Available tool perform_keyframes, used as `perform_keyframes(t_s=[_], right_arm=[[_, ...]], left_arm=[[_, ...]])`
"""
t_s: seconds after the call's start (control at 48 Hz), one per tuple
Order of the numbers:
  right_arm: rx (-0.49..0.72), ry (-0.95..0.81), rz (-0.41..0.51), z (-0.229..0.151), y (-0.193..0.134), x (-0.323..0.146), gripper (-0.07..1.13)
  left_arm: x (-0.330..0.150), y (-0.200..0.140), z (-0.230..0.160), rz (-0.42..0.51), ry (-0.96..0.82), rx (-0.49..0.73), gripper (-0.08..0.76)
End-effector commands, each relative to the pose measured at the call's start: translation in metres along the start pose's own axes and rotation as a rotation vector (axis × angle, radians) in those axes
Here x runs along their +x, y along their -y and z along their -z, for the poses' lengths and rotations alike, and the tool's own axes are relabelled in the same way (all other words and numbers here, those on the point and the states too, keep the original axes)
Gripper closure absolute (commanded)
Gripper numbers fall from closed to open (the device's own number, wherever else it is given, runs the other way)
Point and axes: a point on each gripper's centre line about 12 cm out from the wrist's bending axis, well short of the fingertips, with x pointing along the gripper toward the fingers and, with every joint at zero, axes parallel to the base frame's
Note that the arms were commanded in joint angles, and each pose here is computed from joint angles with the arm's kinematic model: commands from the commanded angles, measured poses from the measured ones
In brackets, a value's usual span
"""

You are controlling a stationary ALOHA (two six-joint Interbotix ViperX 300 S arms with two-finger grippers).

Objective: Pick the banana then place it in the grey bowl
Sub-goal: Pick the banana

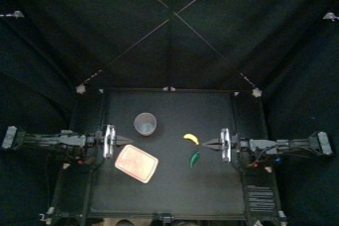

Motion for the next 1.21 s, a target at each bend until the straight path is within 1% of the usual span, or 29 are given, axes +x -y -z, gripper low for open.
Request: perform_keyframes(t_s=[0.021, 0.062, 0.333, 0.396, 0.438, 0.479, 0.542, 0.688, 0.708, 0.771, 0.833, 0.896, 1.208], right_arm=[[0.003, -0.02, 0.031, 0.001, 0.006, 0.007, 0.98], [0.012, -0.039, 0.054, 0.005, 0.011, 0.01, 0.98], [0.083, -0.205, 0.239, 0.036, 0.054, 0.043, 0.98], [0.103, -0.253, 0.277, 0.042, 0.065, 0.049, 0.96], [0.116, -0.304, 0.304, 0.048, 0.073, 0.053, 0.93], [0.127, -0.351, 0.322, 0.054, 0.078, 0.056, 0.88], [0.145, -0.433, 0.347, 0.065, 0.086, 0.059, 0.74], [0.191, -0.57, 0.39, 0.09, 0.1, 0.064, 0.36], [0.203, -0.595, 0.4, 0.095, 0.103, 0.065, 0.28], [0.224, -0.642, 0.415, 0.105, 0.108, 0.068, 0.14], [0.234, -0.692, 0.418, 0.116, 0.111, 0.071, 0.04], [0.236, -0.738, 0.418, 0.126, 0.113, 0.075, -0.01], [0.208, -1.039, 0.369, 0.183, 0.116, 0.085, 0.0]], left_arm=[[0.003, -0.003, -0.001, -0.02, -0.001, -0.02, 0.669], [0.003, -0.004, -0.001, -0.022, -0.001, -0.025, 0.68], [0.003, -0.005, -0.003, -0.031, 0.003, -0.025, 0.674], [0.003, -0.006, -0.003, -0.033, 0.003, -0.026, 0.674], [0.003, -0.006, -0.004, -0.032, 0.005, -0.024, 0.674], [0.003, -0.005, -0.004, -0.028, 0.005, -0.025, 0.672], [0.003, -0.004, -0.004, -0.025, 0.006, -0.025, 0.674], [0.003, -0.004, -0.002, -0.023, 0.0, -0.025, 0.674], [0.003, -0.004, -0.001, -0.023, -0.001, -0.025, 0.674], [0.003, -0.004, -0.001, -0.026, -0.001, -0.023, 0.674], [0.003, -0.005, -0.001, -0.03, -0.001, -0.023, 0.674], [0.003, -0.006, -0.001, -0.034, -0.003, -0.021, 0.674], [0.001, -0.01, 0.007, -0.052, -0.021, -0.02, 0.674]])
